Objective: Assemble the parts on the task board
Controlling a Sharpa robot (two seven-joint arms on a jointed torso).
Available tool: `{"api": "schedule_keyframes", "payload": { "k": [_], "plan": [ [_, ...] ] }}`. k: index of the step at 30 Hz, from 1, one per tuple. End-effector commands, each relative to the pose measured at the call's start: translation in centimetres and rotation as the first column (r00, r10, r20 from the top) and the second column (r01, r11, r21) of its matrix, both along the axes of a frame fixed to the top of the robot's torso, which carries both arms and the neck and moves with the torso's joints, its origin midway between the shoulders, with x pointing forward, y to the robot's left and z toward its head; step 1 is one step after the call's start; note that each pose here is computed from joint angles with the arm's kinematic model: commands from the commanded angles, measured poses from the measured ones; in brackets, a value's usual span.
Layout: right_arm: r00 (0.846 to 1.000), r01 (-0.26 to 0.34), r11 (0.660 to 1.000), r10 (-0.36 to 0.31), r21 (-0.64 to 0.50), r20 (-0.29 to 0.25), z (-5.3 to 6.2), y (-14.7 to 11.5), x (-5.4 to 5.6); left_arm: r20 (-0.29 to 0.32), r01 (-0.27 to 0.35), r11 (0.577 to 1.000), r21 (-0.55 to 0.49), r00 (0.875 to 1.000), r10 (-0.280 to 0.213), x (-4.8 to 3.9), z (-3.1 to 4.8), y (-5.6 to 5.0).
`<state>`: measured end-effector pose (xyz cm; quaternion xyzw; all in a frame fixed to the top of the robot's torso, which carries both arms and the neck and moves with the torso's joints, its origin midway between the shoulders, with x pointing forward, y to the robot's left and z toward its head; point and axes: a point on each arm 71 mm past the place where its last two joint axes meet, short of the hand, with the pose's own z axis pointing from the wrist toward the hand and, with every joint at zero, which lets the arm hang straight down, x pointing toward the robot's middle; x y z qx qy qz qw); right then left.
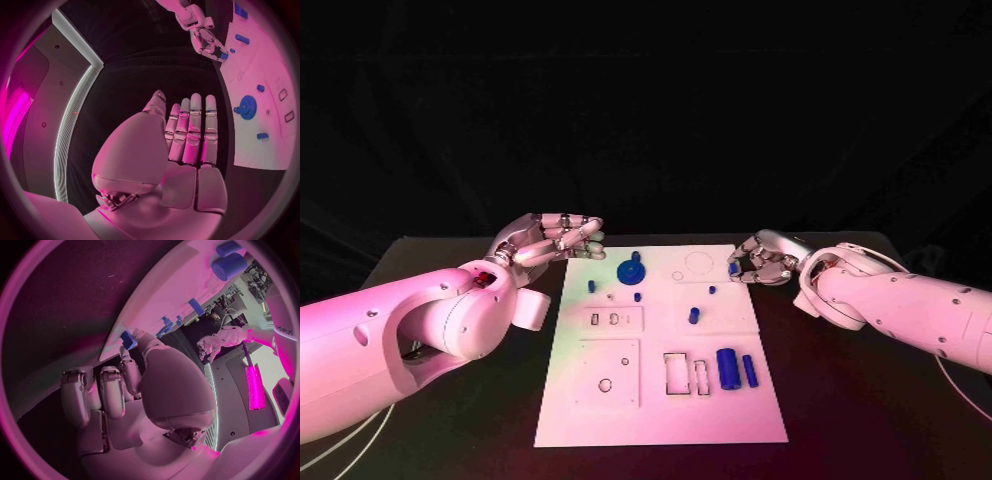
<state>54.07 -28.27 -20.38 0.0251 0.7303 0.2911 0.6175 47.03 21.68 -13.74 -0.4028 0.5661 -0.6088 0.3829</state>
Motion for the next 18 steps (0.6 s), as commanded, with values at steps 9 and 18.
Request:
{"api": "schedule_keyframes", "payload": {
  "k": [9, 18],
  "plan": [
    [1.000, -0.014, 1.000, 0.013, -0.025, -0.026, -0.64, 0.29, -0.04, -0.002, 0.018, 1.000, -0.007, 1.000, -0.018, -0.04, 0.06, -0.22],
    [1.000, 0.002, 1.000, -0.002, -0.004, 0.019, -0.35, 0.20, -0.01, -0.003, 0.017, 1.000, -0.006, 1.000, -0.017, -0.02, 0.04, -0.16]
  ]
}}
